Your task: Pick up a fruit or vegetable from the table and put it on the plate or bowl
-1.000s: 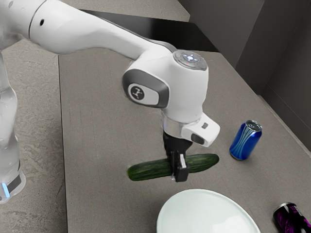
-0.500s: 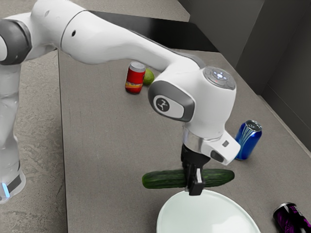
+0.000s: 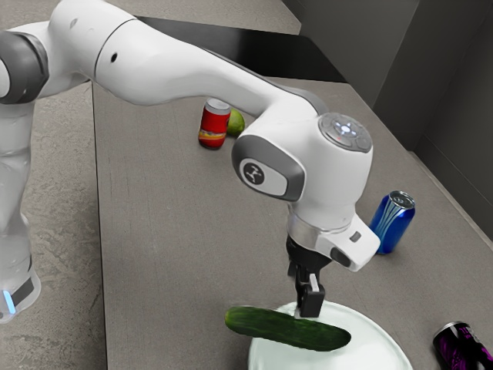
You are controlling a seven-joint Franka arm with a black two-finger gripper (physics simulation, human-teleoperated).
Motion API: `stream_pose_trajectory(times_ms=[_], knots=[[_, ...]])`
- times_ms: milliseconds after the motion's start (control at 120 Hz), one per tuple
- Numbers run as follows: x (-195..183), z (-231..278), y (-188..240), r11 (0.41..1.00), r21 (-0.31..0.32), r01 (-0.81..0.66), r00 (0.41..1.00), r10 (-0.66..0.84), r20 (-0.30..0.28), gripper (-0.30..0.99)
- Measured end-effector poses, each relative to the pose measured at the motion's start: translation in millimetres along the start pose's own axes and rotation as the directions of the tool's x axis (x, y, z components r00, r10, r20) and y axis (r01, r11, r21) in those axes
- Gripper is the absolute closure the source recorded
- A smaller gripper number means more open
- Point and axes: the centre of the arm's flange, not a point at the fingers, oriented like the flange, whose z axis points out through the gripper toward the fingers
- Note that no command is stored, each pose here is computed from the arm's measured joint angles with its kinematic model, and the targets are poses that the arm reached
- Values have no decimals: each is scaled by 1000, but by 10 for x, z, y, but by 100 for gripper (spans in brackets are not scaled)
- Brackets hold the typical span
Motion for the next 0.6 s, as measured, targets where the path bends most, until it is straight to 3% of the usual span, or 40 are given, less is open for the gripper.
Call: stream_pose_trajectory(times_ms=[350,400,442,492,600], knots=[[63,-11,-119,1000,4,17,1000,-17,-6,0],[125,-144,-185,1000,-3,31,999,-31,-28,0],[323,-457,-490,996,-17,84,993,-85,-77,0],[552,-812,-1149,983,-13,185,975,-185,-124,0],[674,-1203,-2394,936,21,352,927,-345,-148,0]])
